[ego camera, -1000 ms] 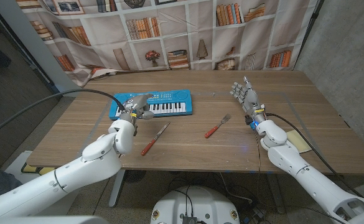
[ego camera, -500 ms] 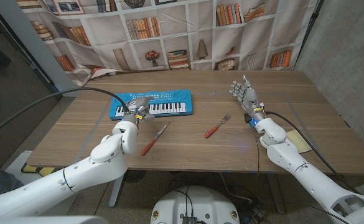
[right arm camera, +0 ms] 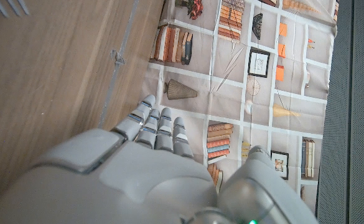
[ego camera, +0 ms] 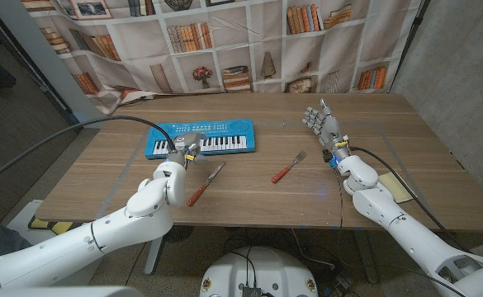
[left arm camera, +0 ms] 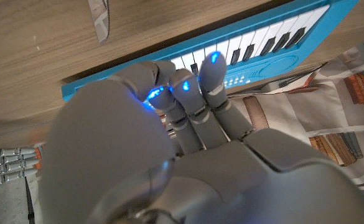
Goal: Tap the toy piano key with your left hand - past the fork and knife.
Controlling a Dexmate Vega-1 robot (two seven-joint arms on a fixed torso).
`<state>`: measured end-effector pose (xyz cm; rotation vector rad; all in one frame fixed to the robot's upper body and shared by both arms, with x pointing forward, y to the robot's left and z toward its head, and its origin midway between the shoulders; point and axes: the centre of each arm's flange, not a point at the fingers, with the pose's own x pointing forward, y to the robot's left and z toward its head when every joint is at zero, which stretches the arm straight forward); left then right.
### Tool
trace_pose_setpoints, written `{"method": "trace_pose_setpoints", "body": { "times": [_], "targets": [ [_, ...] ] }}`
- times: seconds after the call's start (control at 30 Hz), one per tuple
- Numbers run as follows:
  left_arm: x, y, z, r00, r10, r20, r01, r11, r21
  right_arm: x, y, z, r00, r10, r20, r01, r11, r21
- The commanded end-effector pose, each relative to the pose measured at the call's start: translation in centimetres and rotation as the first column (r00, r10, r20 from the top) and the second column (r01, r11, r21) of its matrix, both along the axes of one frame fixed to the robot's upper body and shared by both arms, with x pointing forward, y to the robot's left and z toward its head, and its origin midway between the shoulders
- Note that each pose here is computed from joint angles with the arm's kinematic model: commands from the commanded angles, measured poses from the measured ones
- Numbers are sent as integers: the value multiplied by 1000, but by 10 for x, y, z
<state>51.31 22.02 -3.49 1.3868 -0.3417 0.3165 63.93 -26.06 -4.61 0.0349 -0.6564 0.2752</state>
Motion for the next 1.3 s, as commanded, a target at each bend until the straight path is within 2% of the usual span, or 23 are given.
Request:
{"method": "trace_pose_setpoints", "body": {
  "times": [0.03,0.5,1.03,1.3],
  "targets": [
    [5,-7,-4,1000,9,-14,-9,1000,30,-2,0,-3,1000,-6,-4,6,1000,4],
    [8,-6,-8,999,12,-30,-11,999,32,-4,0,-4,1000,-13,-12,13,1000,2],
    [18,-4,-11,998,16,-65,-13,999,39,-5,1,-5,1000,-22,-20,22,1000,5],
    [18,-5,-11,999,10,-53,-8,999,31,-6,-1,-5,999,-25,-27,25,1000,7]
  ]
}}
